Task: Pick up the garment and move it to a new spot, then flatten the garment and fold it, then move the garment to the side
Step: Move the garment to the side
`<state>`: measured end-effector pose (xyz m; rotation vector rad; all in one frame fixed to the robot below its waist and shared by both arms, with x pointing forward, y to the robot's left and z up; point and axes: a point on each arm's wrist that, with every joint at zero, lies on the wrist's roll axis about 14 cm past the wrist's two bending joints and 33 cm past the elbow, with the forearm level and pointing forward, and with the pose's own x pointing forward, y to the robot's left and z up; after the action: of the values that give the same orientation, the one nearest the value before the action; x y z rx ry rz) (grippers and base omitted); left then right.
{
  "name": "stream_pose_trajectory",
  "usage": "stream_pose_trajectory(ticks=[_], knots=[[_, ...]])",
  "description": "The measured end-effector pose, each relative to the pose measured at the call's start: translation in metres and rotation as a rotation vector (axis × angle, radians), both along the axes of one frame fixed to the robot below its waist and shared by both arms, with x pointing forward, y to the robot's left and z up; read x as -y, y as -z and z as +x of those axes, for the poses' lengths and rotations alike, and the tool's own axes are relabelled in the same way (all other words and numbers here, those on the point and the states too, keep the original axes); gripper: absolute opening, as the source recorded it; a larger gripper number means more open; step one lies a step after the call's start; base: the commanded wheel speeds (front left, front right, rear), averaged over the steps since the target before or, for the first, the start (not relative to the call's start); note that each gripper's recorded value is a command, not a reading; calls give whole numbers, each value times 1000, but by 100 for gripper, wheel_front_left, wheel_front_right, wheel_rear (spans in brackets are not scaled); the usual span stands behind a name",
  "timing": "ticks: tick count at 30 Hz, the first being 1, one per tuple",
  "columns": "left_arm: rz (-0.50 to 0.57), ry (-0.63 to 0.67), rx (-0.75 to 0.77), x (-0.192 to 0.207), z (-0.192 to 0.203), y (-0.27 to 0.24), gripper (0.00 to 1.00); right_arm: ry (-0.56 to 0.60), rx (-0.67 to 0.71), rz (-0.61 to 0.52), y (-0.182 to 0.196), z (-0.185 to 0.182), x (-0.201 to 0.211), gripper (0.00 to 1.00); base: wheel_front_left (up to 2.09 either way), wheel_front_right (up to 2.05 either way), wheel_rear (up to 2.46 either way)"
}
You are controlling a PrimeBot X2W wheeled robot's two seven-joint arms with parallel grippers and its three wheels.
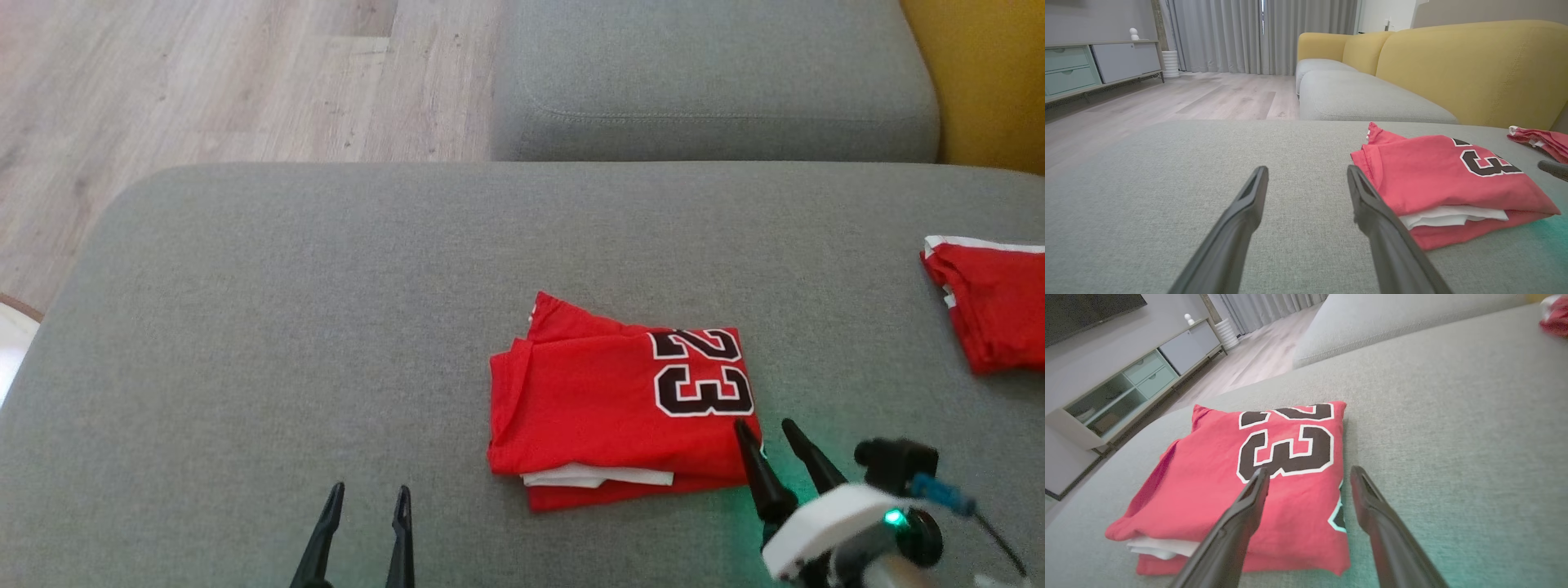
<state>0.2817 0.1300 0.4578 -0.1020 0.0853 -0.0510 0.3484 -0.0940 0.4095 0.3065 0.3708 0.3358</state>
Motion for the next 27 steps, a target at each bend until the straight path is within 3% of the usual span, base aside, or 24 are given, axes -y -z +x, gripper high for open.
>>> stream_pose_trajectory(ticks=[9, 10, 11, 12, 13, 14, 20, 27], knots=[[-16, 14, -28, 5, 1, 7, 100, 34, -246, 76, 28, 20, 1, 100, 0, 0, 0], [-16, 13, -30, 4, 2, 7, 100, 20, -280, 72, 33, 18, -1, 80, 0, 0, 0], [-16, 12, -32, 4, 2, 8, 100, 12, -311, 79, 38, 15, -4, 43, 0, 0, 0], [-16, 12, -34, 4, 3, 8, 100, 8, -329, 94, 39, 14, -7, 43, 0, 0, 0], [-19, 12, -35, 4, 4, 8, 100, 4, -339, 107, 40, 14, -10, 11, 0, 0, 0], [-19, 12, -35, 4, 4, 8, 100, 4, -339, 107, 40, 14, -10, 0, 0, 0, 0], [-17, 21, -44, 7, 17, 9, 100, -1, -284, 89, 36, 31, -1, 0, 0, 0, 0], [-57, 72, -7, 22, 53, -3, 100, 45, -104, -83, -4, 98, 67, 0, 0, 0, 0]])
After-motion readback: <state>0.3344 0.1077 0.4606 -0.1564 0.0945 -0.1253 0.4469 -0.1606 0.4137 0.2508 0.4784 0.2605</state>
